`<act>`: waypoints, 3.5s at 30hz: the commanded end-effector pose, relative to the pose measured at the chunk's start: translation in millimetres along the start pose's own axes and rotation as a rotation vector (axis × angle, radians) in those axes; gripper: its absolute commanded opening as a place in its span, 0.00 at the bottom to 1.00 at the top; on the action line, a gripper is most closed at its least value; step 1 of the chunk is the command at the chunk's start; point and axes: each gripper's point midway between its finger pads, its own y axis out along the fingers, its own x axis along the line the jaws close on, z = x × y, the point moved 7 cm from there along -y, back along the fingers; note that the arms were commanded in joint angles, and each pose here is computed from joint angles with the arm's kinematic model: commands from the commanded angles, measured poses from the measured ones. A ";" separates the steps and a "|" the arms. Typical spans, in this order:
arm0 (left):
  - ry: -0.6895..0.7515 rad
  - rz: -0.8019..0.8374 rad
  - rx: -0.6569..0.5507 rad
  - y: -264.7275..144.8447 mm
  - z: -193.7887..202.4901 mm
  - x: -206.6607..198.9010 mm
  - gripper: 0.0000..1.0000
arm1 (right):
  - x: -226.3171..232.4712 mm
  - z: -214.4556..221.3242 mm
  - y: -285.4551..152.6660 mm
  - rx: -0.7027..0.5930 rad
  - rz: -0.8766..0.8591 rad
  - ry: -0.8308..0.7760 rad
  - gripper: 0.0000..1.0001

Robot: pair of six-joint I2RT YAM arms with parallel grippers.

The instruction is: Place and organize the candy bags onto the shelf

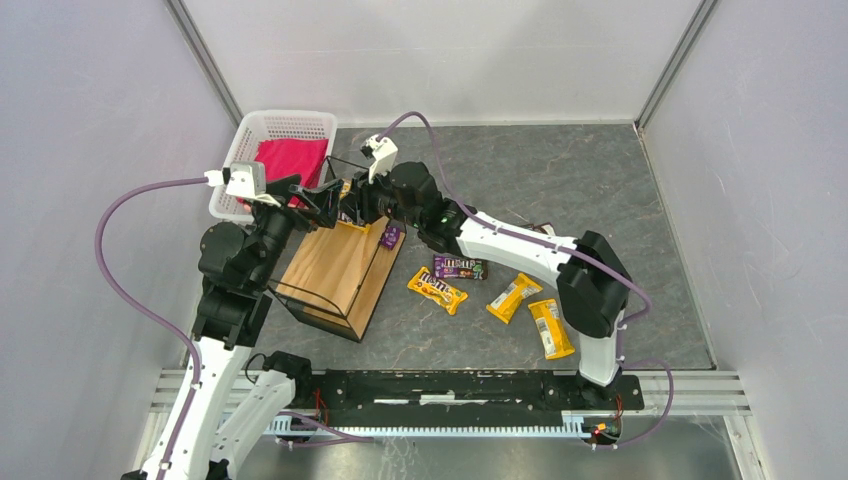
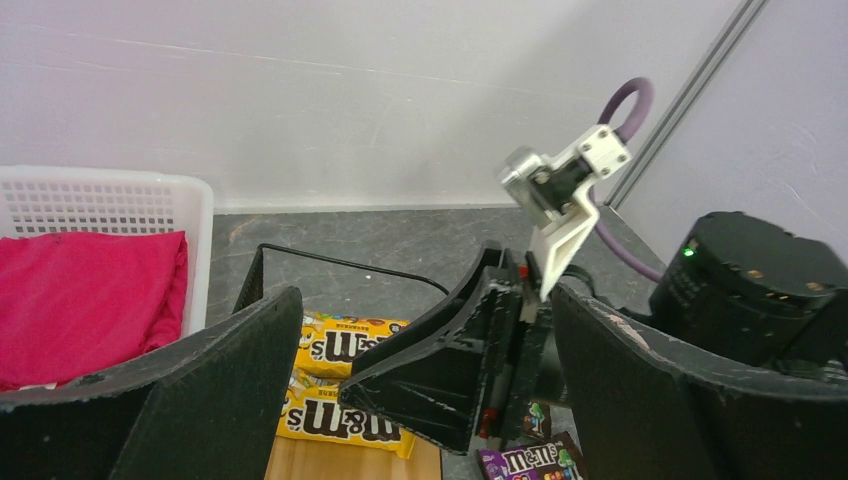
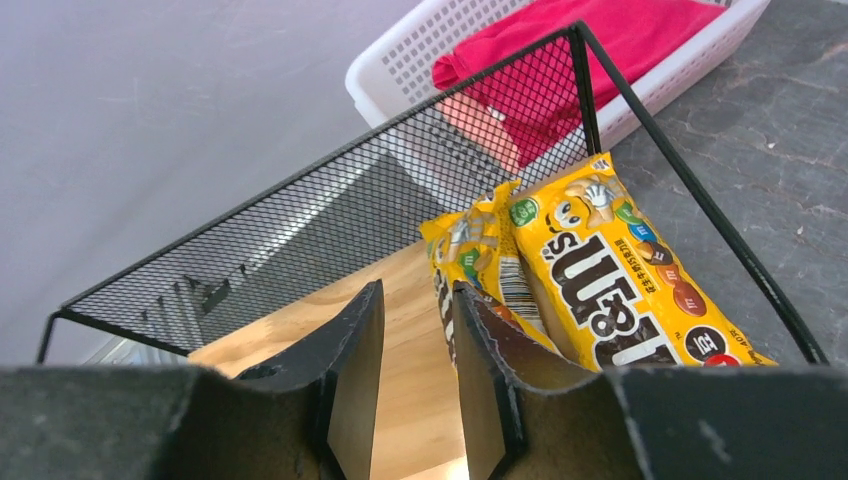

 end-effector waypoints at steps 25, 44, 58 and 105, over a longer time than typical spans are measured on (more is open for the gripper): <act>0.055 -0.005 -0.036 0.6 -7.3 2.4 1.00 | -18.9 11.7 29.6 0.003 0.119 -0.007 0.37; 0.052 0.005 -0.033 0.5 -7.0 1.2 1.00 | -23.4 32.1 36.3 0.050 0.199 -0.069 0.25; 0.053 0.011 -0.038 -0.7 -9.1 0.0 1.00 | 9.3 -43.4 -5.9 0.010 0.174 -0.156 0.61; 0.041 0.011 -0.039 -0.6 -7.9 -0.3 1.00 | -63.5 223.7 -254.0 1.058 0.899 -1.076 0.61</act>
